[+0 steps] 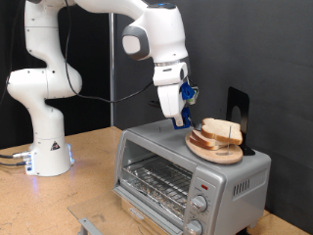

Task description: Make a piece of toast with the oven

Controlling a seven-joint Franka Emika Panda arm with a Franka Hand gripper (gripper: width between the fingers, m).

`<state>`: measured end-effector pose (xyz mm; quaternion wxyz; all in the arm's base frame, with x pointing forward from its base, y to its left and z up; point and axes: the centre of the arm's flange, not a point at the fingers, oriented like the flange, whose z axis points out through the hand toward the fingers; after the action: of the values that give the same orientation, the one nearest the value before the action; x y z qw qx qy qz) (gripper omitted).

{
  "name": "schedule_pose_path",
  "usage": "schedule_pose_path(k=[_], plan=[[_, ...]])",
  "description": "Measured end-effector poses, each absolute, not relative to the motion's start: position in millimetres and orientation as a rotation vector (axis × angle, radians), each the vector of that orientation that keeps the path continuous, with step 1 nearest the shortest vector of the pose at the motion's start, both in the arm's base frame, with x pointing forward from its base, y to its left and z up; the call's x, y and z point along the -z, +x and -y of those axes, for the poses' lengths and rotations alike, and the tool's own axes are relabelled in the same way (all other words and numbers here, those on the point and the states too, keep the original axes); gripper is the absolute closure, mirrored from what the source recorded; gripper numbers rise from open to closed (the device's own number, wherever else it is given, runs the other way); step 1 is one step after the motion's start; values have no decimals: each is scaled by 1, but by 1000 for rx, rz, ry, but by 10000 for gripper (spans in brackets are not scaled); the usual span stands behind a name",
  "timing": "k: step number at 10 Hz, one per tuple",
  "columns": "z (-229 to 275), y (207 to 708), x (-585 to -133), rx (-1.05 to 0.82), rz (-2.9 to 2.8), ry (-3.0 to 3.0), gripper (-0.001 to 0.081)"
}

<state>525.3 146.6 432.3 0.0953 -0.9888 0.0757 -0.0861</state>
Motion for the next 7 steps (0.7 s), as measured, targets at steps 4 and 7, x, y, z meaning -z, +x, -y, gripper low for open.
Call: schedule_pose_path(k=[4,7], plan=[[-148,530,-434,321,-260,-2913,406],[-152,528,-436,324,-246,-2886,406]])
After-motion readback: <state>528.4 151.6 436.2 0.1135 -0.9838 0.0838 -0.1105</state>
